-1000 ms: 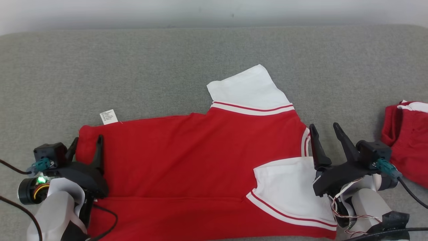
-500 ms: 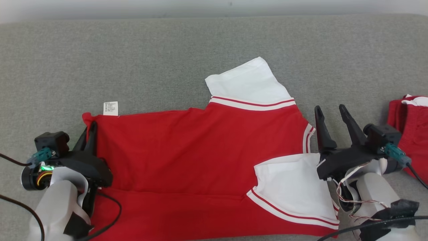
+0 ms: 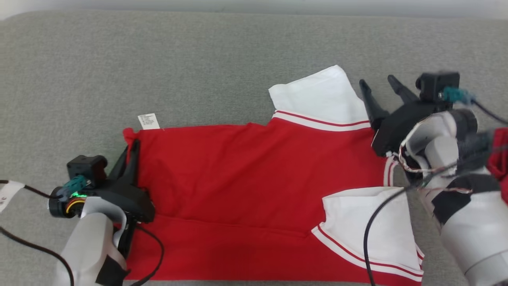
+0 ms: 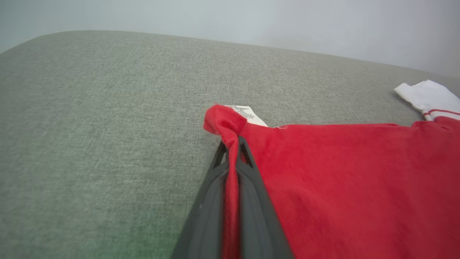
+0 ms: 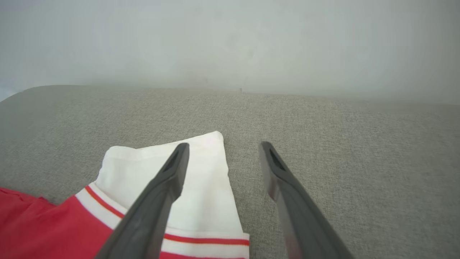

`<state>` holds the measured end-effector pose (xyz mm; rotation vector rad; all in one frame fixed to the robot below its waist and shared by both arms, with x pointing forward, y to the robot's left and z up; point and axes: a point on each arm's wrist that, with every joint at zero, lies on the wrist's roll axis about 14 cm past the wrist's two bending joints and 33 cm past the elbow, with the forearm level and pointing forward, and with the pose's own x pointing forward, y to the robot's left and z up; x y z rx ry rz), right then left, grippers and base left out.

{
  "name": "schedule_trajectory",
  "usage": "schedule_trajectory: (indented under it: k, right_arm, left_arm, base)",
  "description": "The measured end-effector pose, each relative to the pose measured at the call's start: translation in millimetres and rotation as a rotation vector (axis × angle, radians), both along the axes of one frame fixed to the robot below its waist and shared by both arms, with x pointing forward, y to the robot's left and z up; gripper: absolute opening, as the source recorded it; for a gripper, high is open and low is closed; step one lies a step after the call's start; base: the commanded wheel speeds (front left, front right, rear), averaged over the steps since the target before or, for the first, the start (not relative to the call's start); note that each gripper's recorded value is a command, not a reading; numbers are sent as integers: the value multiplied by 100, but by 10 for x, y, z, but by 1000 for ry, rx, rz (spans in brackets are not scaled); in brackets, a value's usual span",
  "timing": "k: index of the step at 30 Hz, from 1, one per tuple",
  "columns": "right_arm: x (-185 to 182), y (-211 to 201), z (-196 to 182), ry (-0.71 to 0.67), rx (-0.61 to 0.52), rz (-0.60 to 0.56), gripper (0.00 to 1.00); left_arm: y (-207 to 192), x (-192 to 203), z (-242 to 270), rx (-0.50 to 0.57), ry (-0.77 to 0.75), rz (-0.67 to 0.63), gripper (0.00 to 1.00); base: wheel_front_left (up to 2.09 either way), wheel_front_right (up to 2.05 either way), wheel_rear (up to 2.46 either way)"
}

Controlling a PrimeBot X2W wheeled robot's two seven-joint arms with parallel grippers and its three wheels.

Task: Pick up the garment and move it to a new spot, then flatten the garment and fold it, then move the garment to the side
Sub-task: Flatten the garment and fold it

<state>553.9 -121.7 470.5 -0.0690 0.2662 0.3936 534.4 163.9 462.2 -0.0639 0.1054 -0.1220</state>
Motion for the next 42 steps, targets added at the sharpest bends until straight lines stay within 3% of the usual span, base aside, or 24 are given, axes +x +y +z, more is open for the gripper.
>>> schedule_trajectory:
  k: [10,18,20,22,23,24,25,35,42]
  right_arm:
    - [379,62,-232,156,-120,16,100]
    - [510,104,-517,243,-153,11,100]
    - [536,150,-585,260,-152,16,92]
    - [565,183,-630,265,-155,22,48]
    - [585,194,-635,264,-151,22,33]
    - [593,202,-652,264,-148,23,33]
    - [595,212,-667,264,-147,25,0]
    - [576,292,-387,125,-63,54,0]
    - [296,215,-276,60,-17,86,0]
  left_arm:
    - [-12,104,67,0,-26,-9,0]
    - [20,165,5,5,-19,-10,0]
    - [33,187,-20,4,-16,-8,0]
    - [48,196,-63,6,-8,-6,0]
    - [52,196,-86,7,-4,-5,0]
    - [54,196,-105,7,0,-5,0]
    - [55,199,-117,7,2,-5,0]
    - [26,190,-79,-11,-4,-1,0]
    - [55,40,-125,-18,16,14,0]
  base:
    - [0,0,0]
    - [0,0,0]
    - [0,0,0]
    - [0,0,0]
    - [0,0,0]
    - [0,0,0]
    - [0,0,0]
    - [0,0,0]
    - [0,0,0]
